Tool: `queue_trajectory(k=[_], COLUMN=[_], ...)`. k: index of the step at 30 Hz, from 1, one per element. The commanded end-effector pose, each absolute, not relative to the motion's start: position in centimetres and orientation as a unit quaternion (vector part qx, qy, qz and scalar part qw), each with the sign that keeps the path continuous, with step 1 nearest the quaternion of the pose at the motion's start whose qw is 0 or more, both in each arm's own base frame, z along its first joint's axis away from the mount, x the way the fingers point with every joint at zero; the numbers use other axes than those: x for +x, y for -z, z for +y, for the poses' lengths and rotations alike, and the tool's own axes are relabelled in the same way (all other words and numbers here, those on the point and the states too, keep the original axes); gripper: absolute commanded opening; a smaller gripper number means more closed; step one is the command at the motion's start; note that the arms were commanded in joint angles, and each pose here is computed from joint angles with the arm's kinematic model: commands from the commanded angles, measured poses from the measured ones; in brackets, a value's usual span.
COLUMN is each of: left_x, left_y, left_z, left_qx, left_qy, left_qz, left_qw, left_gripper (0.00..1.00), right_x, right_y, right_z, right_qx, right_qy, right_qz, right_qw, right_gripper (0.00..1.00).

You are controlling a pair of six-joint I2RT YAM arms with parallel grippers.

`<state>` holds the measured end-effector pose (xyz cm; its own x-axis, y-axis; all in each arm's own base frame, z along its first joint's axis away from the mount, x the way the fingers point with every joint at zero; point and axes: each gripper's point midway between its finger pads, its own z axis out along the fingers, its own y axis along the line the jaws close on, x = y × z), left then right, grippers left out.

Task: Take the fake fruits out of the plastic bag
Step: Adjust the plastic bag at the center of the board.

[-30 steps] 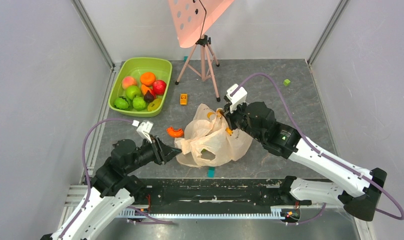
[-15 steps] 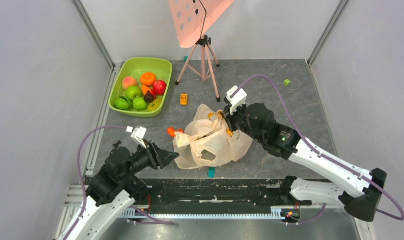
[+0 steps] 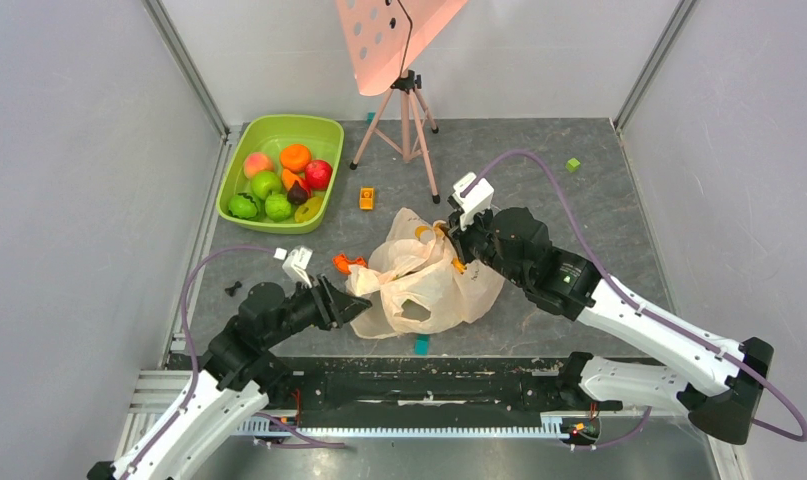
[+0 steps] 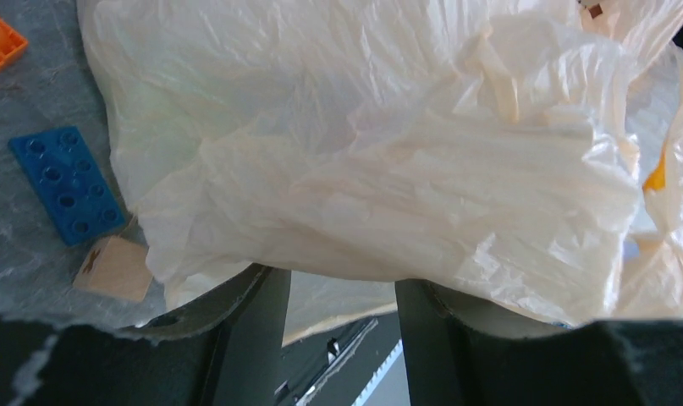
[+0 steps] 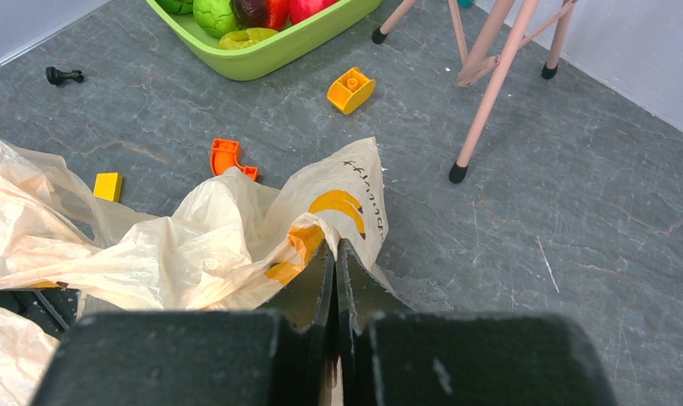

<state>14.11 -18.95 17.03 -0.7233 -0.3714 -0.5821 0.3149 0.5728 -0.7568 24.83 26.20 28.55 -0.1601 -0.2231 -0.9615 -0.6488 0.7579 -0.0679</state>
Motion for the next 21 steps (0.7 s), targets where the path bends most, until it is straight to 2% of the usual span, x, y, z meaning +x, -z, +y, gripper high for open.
queue_trajectory(k=[1, 6, 13, 16, 19, 21], left_x=[16.2, 16.4, 16.9, 17.1, 17.3, 17.4], left_y=[-19.2, -17.3, -14.3, -13.2, -12.9, -12.8], left_z=[-21.4, -24.9, -27.3, -27.0, -26.8, -26.9], left_qx=[-0.017, 0.023, 0.024, 0.018, 0.021, 0.025], left_qy=[0.496, 0.463, 0.412, 0.396, 0.386, 0.382], left_qz=[0.772, 0.793, 0.815, 0.821, 0.824, 0.825], left_qw=[0.397, 0.396, 0.406, 0.411, 0.415, 0.415], left_gripper=[0.55, 0.54, 0.59, 0.6, 0.61, 0.61], right_x=[24.7, 24.1, 19.7, 18.0, 17.4, 17.5], right_y=[-29.2, -28.3, -25.8, -24.3, -23.4, -24.1], right_z=[26.2, 26.5, 28.4, 28.4, 27.8, 27.1], right_qx=[-0.285, -0.297, -0.367, -0.384, -0.387, -0.379], right_qy=[-0.196, -0.209, -0.302, -0.316, -0.305, -0.294], right_qz=[0.728, 0.725, 0.68, 0.666, 0.67, 0.673], right_qw=[0.591, 0.585, 0.558, 0.556, 0.555, 0.563], right_gripper=[0.0, 0.0, 0.03, 0.16, 0.44, 0.55])
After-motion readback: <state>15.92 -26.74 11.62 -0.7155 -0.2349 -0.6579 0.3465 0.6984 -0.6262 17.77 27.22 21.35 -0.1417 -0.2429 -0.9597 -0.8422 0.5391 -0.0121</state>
